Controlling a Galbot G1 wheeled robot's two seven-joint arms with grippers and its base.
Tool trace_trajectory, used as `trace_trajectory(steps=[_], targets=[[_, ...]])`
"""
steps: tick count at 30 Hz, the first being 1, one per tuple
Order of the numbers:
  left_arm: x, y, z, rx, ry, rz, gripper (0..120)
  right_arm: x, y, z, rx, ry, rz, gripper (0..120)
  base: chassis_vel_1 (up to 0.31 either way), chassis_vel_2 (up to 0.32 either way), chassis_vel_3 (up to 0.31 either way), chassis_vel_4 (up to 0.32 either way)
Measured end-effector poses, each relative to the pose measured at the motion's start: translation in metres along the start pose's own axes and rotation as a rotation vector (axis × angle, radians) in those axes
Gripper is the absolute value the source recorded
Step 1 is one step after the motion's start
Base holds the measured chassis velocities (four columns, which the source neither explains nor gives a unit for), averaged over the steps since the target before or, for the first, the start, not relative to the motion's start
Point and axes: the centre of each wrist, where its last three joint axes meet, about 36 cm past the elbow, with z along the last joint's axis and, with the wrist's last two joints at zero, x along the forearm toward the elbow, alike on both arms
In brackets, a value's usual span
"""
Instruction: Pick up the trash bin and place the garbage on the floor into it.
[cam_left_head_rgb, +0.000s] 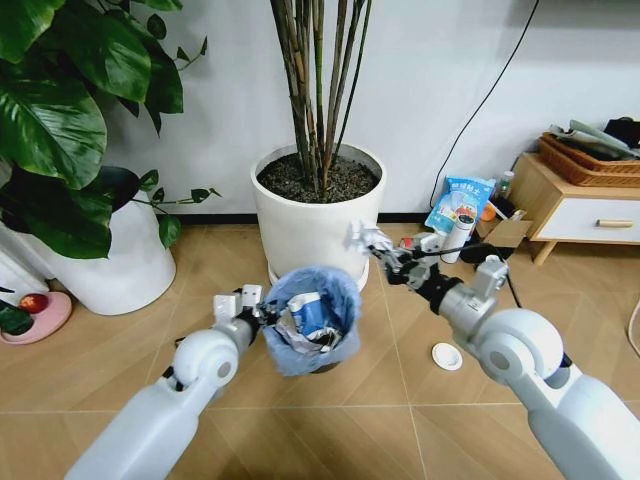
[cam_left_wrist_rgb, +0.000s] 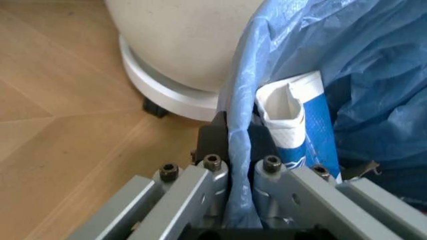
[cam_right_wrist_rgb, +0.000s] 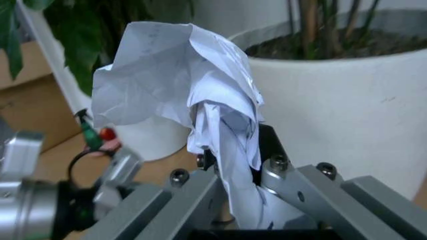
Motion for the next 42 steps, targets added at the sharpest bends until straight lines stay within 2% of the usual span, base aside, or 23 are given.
trace_trajectory(steps=[7, 10, 15, 16, 18, 19, 22, 24, 26, 28, 30, 31, 34, 37, 39, 41, 42], targets=[[-0.008, -0.006, -0.009, -0.007, -0.009, 0.008, 0, -0.003, 0.005, 0.006, -0.017, 0.107, -0.056, 0, 0.0, 0.0, 0.0, 0.0], [-0.009, -0.008, -0.011, -0.005, -0.012, 0.008, 0, -0.004, 0.004, 0.007, -0.026, 0.135, -0.064, 5, 0.0, 0.0, 0.0, 0.0], [-0.011, -0.01, -0.014, -0.003, -0.016, 0.008, 0, -0.012, 0.001, 0.011, -0.043, 0.16, -0.06, 29, 0.0, 0.0, 0.0, 0.0], [-0.011, -0.01, -0.014, -0.003, -0.016, 0.008, 0, -0.012, 0.001, 0.011, -0.043, 0.16, -0.06, 29, 0.0, 0.0, 0.0, 0.0], [-0.01, -0.009, -0.014, -0.001, -0.016, 0.006, 0, -0.016, -0.001, 0.013, -0.044, 0.165, -0.059, 39, 0.0, 0.0, 0.0, 0.0], [-0.01, -0.009, -0.014, -0.001, -0.016, 0.006, 0, -0.016, -0.001, 0.013, -0.044, 0.165, -0.059, 39, 0.0, 0.0, 0.0, 0.0], [-0.01, -0.008, -0.014, -0.001, -0.017, 0.003, 0, -0.02, -0.002, 0.015, -0.044, 0.167, -0.06, 53, 0.0, 0.0, 0.0, 0.0], [-0.01, -0.008, -0.014, -0.001, -0.017, 0.002, 0, -0.02, -0.002, 0.015, -0.043, 0.168, -0.061, 56, 0.0, 0.0, 0.0, 0.0], [-0.01, -0.008, -0.014, 0.0, -0.018, 0.002, 0, -0.021, -0.001, 0.017, -0.04, 0.165, -0.062, 68, 0.0, 0.0, 0.0, 0.0], [-0.01, -0.008, -0.014, 0.0, -0.019, 0.002, 0, -0.021, -0.001, 0.017, -0.038, 0.163, -0.062, 72, 0.0, 0.0, 0.0, 0.0], [-0.01, -0.008, -0.015, 0.0, -0.021, 0.003, 0, -0.021, -0.001, 0.017, -0.03, 0.151, -0.055, 84, 0.0, 0.0, 0.0, 0.0], [-0.01, -0.008, -0.015, 0.0, -0.021, 0.003, 0, -0.021, -0.001, 0.017, -0.03, 0.151, -0.055, 84, 0.0, 0.0, 0.0, 0.0], [-0.009, -0.007, -0.015, -0.003, -0.024, -0.004, 0, -0.02, -0.001, 0.014, -0.026, 0.123, -0.022, 96, 0.0, 0.0, 0.0, 0.0], [-0.009, -0.005, -0.013, -0.007, -0.027, -0.014, 0, -0.018, -0.001, 0.009, -0.019, 0.102, 0.008, 99, 0.0, 0.0, 0.0, 0.0], [-0.005, 0.003, -0.009, -0.007, -0.03, -0.039, 0, -0.011, -0.005, 0.002, -0.008, 0.078, 0.096, 100, 0.0, 0.0, 0.0, 0.0], [-0.003, 0.006, -0.008, -0.006, -0.031, -0.046, 0, -0.009, -0.007, 0.001, -0.007, 0.075, 0.119, 100, 0.0, 0.0, 0.0, 0.0], [0.001, 0.012, -0.006, -0.007, -0.033, -0.066, 0, -0.004, -0.012, 0.0, -0.005, 0.072, 0.187, 100, 0.0, 0.0, 0.0, 0.0]])
